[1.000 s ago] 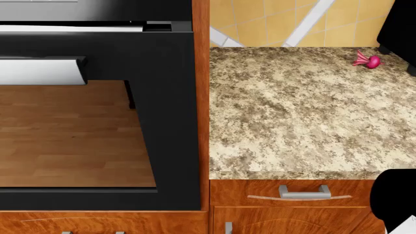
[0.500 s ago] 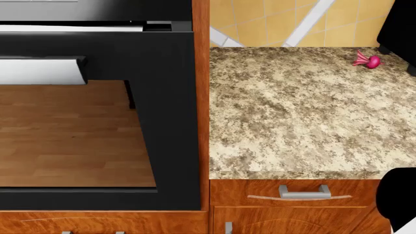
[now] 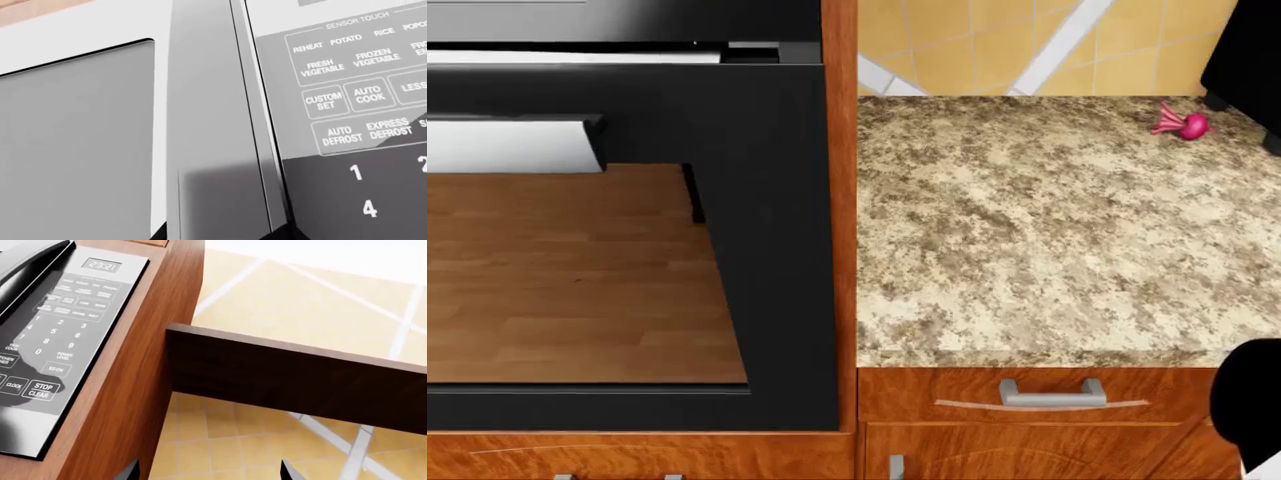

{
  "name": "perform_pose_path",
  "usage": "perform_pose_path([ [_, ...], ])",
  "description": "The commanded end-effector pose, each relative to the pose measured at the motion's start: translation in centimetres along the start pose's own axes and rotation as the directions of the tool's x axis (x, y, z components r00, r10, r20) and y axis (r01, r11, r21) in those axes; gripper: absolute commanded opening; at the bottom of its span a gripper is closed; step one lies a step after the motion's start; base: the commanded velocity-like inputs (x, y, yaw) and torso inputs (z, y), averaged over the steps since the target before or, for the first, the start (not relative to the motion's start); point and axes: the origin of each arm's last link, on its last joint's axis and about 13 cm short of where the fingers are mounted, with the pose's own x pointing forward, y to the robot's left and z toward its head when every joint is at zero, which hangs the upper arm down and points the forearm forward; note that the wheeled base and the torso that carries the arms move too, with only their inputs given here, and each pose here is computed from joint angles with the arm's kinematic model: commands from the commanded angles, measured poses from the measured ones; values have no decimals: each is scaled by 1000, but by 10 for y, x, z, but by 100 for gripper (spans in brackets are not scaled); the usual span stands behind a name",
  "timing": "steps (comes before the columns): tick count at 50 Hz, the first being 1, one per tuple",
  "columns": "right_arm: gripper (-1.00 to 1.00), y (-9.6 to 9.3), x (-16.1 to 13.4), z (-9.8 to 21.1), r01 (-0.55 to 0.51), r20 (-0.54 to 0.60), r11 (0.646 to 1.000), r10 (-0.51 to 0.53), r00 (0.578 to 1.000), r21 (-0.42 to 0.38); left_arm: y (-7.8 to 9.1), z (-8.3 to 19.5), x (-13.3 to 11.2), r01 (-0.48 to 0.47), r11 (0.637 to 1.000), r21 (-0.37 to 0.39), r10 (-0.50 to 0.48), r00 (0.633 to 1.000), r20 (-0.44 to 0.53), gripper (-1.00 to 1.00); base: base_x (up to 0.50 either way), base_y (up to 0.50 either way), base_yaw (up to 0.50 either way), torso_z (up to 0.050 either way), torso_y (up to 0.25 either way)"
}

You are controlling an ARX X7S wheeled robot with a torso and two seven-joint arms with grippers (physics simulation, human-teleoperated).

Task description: Open the microwave door

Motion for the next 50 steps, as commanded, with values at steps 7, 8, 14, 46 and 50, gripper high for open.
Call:
perform_pose_path([
  [7, 100, 2, 3, 3, -5, 8, 1000, 5, 1000, 5, 16, 57, -23, -10, 995, -96, 25, 987, 159, -100, 0, 0, 0, 2, 6],
  [8, 100, 2, 3, 3, -5, 8, 1000, 5, 1000, 5, 17, 59, -25, -9, 995, -99, 25, 986, 165, -100, 0, 0, 0, 0, 0],
  [14, 100, 1, 4, 5, -5, 13, 1000, 5, 1000, 3, 21, 73, -39, 10, 993, -120, 13, 981, 196, -100, 0, 0, 0, 2, 5],
  [46, 100, 0, 4, 7, -4, 20, 1000, 3, 1000, 6, 29, 114, -104, 93, 984, -150, -38, 941, 337, -100, 0, 0, 0, 3, 6],
  [50, 100, 0, 4, 7, -3, 20, 1000, 3, 1000, 6, 29, 114, -104, 95, 984, -151, -40, 941, 337, -100, 0, -2, -1, 5, 6],
])
